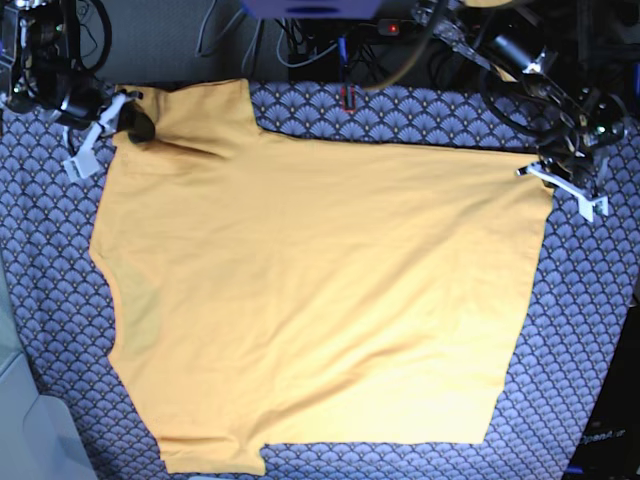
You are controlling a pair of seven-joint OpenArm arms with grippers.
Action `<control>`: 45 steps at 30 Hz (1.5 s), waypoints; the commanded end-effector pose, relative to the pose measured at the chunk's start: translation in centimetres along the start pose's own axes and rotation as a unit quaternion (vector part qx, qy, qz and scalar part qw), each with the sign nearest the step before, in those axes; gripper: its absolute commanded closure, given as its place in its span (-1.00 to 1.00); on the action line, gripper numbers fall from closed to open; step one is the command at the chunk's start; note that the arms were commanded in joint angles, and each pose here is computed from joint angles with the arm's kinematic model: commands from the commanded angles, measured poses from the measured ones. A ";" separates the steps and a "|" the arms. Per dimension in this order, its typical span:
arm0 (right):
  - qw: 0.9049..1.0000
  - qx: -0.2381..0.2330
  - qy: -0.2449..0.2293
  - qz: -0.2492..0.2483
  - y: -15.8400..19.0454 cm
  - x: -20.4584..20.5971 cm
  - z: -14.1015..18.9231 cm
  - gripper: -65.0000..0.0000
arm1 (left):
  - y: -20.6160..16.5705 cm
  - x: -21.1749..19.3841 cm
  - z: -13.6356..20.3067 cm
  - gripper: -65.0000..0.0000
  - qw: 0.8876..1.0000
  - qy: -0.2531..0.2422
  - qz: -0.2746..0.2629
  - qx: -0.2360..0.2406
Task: Fold the T-shirt properly
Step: 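Lift the shoulder edge and fold it over toward the hem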
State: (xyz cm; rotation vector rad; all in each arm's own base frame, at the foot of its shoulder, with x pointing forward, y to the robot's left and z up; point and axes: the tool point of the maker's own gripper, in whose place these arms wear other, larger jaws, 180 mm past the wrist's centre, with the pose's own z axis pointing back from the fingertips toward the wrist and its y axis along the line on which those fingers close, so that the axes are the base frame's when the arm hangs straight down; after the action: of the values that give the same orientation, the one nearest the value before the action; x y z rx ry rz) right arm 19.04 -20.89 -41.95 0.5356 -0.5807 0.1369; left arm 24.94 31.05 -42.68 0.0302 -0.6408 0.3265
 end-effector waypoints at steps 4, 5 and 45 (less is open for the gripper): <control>0.999 -0.004 -0.027 0.036 0.3 3.2 1.2 1.00 | 0.6 1.4 0.5 1.00 1.000 -0.016 -0.006 0.011; 0.999 -0.003 -0.027 0.042 0.5 3.4 1.3 1.00 | 0.6 1.4 0.6 1.00 1.000 -0.016 -0.006 0.011; 0.977 -0.115 -0.070 0.167 -2.8 18.8 0.4 1.00 | -5.5 15.5 -2.0 1.00 0.993 -0.083 -0.006 -0.085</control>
State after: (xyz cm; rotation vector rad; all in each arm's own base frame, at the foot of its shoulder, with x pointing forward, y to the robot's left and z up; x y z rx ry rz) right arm 34.28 -23.23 -34.12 0.2451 -0.7627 0.3368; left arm 37.86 29.69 -37.09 -0.1199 -0.7557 0.2624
